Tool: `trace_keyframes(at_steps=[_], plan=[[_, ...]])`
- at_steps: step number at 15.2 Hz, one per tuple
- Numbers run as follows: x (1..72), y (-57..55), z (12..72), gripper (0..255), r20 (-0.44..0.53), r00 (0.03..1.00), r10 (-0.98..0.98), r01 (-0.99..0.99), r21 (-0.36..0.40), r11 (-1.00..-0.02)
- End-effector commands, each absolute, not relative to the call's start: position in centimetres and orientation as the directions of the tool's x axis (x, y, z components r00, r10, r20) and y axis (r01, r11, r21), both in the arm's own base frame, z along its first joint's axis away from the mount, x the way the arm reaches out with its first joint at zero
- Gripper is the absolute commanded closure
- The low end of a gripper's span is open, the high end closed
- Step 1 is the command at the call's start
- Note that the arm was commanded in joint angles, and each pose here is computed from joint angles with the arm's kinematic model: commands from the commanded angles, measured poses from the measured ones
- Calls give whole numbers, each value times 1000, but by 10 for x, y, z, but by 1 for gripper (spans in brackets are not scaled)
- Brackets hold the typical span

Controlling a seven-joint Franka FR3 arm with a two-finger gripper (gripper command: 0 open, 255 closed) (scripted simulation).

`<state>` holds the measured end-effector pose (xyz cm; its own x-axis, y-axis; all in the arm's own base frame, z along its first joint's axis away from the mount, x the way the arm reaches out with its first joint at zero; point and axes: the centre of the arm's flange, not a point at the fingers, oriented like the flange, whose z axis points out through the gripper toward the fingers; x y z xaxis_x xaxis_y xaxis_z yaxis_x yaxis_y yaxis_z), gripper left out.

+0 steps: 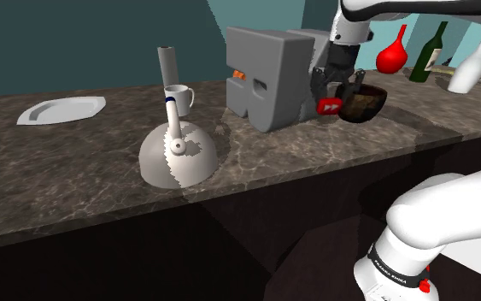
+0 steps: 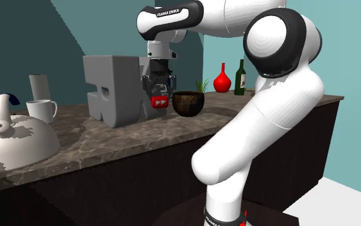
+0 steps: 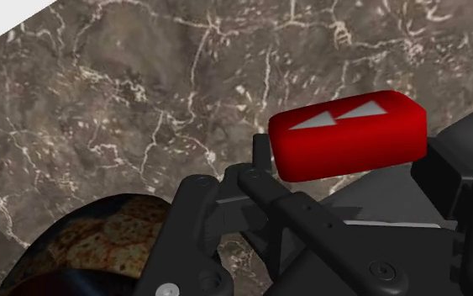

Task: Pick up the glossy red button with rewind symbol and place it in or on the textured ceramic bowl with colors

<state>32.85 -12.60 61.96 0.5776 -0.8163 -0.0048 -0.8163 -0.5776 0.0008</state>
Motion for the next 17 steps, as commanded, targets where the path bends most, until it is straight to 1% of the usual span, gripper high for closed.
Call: trace_keyframes(at_steps=[1,16,17], plan=[[329,-126,630,255,-5,578,-816,-816,1,-578],[329,-126,709,255,-5,578,-816,-816,1,-578],[327,-139,709,255,-5,578,-816,-816,1,-578]])
